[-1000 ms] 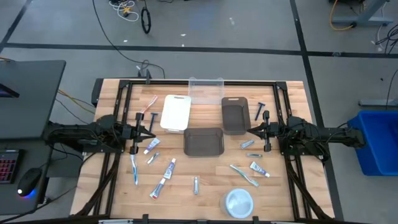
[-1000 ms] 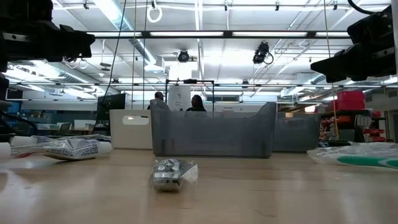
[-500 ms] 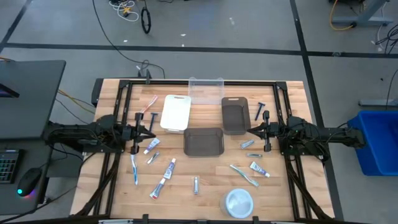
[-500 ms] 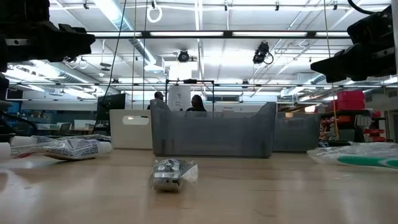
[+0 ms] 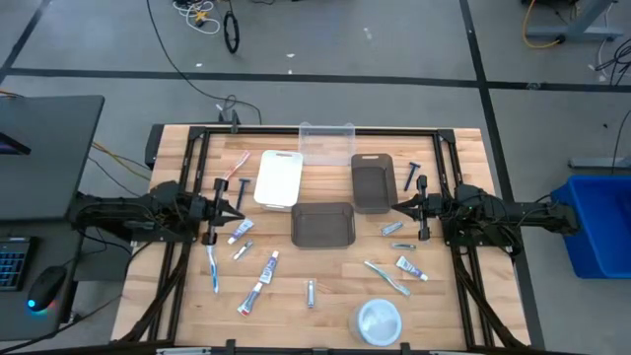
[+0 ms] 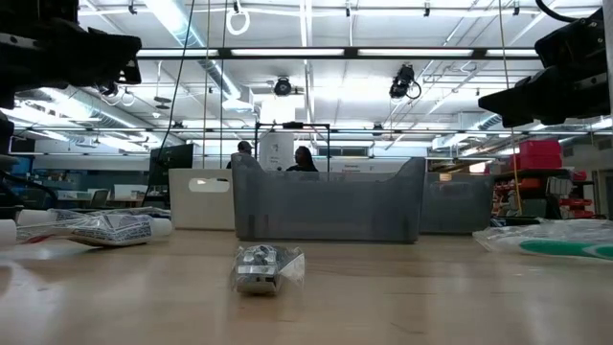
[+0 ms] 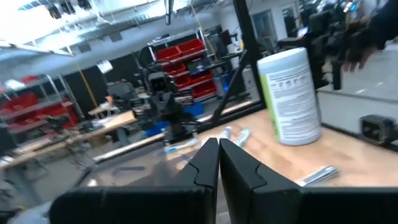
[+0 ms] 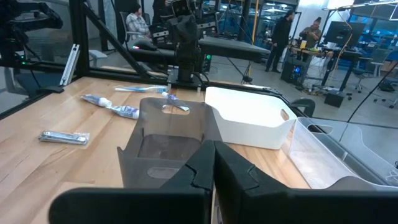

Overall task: Pick & Place Travel size toiletries
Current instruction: Put the orange toothbrush into the transparent bin

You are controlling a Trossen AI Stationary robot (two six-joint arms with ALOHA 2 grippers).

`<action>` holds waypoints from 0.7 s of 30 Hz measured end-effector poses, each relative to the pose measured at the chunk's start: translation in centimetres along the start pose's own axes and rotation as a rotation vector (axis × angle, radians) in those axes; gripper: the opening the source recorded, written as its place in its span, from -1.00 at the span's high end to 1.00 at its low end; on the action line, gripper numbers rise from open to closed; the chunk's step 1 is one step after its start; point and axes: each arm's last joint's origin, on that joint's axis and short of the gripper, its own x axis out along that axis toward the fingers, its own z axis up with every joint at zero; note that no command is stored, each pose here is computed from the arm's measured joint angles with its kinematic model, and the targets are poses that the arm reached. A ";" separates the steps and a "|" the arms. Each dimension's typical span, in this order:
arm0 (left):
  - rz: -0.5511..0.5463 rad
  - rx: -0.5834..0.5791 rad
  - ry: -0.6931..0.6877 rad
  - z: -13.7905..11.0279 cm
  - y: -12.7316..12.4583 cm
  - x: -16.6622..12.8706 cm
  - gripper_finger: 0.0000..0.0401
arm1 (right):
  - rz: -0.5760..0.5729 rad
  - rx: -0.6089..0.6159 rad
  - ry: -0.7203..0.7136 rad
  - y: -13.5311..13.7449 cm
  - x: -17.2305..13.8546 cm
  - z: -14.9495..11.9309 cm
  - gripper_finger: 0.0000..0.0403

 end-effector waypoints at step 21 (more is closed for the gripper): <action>0.147 -0.368 -0.195 3.9 1.4 -0.4 0.97 | 0.000 0.000 0.000 0.0 0.0 0.0 0.93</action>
